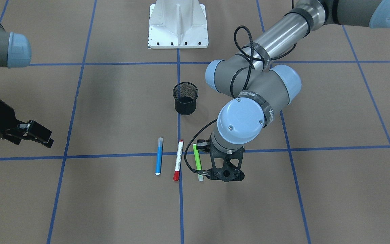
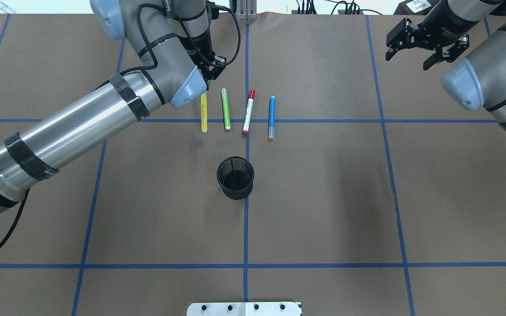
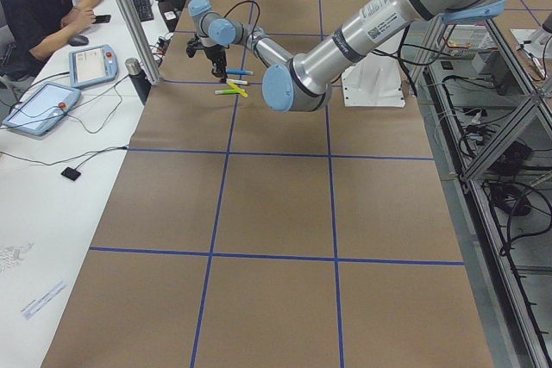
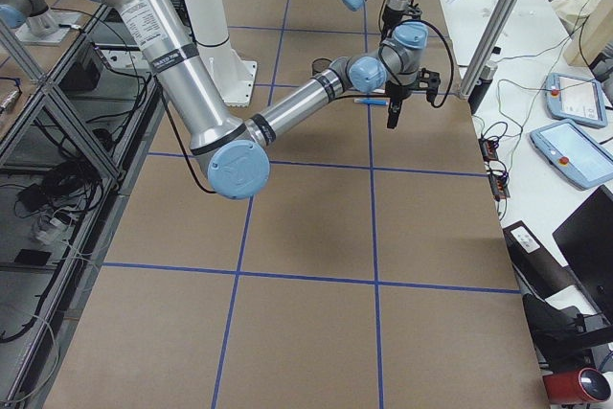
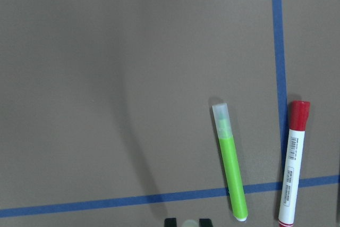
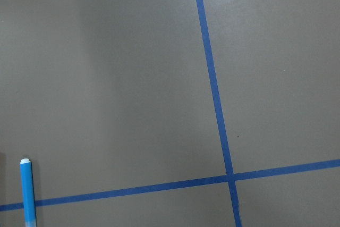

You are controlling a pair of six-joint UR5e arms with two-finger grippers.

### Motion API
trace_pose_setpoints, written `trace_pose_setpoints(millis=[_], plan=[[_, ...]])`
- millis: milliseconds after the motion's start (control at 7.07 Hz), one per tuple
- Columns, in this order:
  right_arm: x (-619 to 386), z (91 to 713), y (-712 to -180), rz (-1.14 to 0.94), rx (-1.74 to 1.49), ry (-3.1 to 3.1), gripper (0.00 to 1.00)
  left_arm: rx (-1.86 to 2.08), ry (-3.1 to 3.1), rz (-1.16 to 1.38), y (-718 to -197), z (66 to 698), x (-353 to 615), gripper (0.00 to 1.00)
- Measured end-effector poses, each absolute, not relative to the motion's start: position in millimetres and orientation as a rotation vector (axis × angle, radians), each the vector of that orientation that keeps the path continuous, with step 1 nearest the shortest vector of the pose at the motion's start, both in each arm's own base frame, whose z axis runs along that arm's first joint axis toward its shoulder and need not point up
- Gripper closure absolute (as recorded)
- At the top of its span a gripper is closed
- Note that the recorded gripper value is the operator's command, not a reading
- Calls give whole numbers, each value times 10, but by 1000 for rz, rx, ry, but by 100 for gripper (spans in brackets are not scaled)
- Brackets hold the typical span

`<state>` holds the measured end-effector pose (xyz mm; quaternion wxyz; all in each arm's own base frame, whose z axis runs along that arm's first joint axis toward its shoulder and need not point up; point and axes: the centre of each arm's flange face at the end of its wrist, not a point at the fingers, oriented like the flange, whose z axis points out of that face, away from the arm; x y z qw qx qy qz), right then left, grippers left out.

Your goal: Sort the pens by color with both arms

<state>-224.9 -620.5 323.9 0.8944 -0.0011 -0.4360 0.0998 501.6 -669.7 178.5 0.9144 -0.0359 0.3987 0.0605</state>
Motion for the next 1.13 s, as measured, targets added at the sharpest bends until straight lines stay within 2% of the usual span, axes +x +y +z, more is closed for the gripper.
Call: trace_pose_setpoints(millis=[283,424,566,990,1131], plan=[[-2247,3231,-6202,207,0,-904,1,-89,814,125,-6657,1820,5112,87],[-2245,3225,-6197,207,1,-905,1,-92,812,127,-6645,1830,5138,82],[-2241,3214,-6191,206,3,-906,1,-91,813,130,-6633,1832,5158,71],[-2227,3226,-6171,207,3,-906,1,-78,823,138,-6670,1924,5215,71],[-2224,3230,-6170,207,3,-906,1,-73,826,137,-6688,1925,5199,54]])
